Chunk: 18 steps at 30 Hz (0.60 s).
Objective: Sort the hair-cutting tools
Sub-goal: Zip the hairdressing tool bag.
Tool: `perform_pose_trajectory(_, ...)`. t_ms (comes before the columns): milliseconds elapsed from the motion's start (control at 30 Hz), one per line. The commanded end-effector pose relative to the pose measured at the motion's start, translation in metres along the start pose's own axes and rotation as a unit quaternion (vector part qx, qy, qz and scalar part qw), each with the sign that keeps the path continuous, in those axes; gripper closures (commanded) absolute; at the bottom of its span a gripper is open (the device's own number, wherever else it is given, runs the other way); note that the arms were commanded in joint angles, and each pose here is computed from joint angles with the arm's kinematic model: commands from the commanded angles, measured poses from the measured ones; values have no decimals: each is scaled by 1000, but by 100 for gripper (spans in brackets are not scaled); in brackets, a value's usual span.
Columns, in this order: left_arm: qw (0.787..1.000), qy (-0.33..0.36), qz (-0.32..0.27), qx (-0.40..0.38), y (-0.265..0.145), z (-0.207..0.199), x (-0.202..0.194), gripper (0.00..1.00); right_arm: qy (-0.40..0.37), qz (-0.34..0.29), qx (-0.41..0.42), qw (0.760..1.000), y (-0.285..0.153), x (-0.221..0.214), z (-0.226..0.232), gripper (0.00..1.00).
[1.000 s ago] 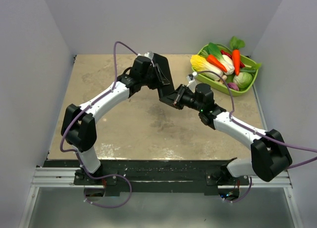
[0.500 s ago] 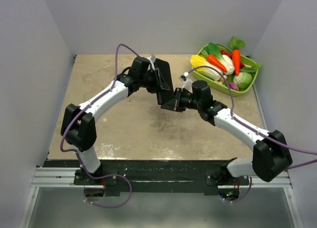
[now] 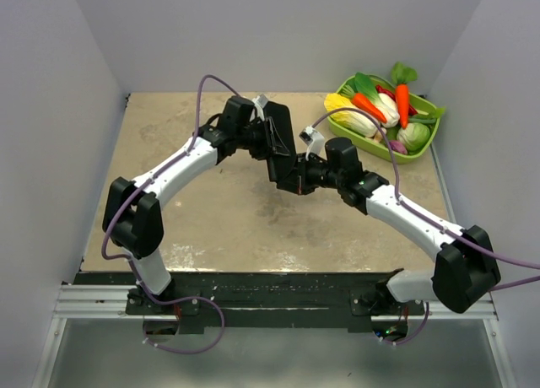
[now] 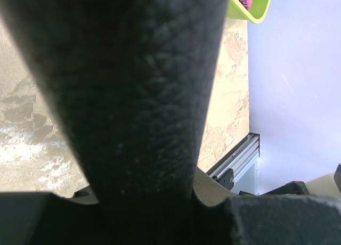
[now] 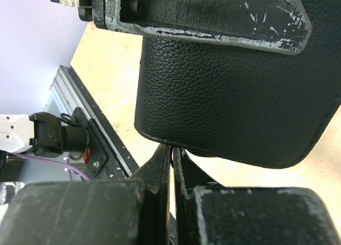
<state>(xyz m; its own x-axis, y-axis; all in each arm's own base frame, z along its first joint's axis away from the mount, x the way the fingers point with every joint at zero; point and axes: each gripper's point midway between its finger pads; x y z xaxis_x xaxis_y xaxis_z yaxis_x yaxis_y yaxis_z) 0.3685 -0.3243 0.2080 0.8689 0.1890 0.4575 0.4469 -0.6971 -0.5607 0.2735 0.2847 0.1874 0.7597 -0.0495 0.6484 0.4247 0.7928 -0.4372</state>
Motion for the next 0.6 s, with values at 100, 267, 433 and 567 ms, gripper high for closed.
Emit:
perform_pose_trajectory(100, 984, 65, -116, -115, -84, -74, 73, 100, 15, 129, -189, 973, -31, -79, -85, 100)
perform_pose_trajectory(267, 984, 70, -127, -107, -93, -68, 82, 100, -1, 142, -219, 965, -42, -85, -96, 100)
perform_pose_trajectory(433, 983, 61, -144, -95, -100, -57, 96, 100, -3, 151, -225, 963, -51, -95, -98, 100)
perform_pose_trajectory(567, 981, 52, -171, -73, -105, -44, 109, 100, 4, 151, -220, 964, -53, -100, -96, 100)
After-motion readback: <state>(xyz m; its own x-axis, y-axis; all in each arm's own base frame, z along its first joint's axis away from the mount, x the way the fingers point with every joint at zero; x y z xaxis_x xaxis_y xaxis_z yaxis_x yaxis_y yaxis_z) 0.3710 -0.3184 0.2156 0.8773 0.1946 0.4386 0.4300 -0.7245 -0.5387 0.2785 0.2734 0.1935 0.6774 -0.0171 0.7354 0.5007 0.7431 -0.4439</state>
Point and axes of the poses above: each gripper's point midway between its finger pads, its own y axis out along the fingers, its own z axis along the line the jaws close on, x = y × z, and after that the axes turned 3 degrees about y, right-handed
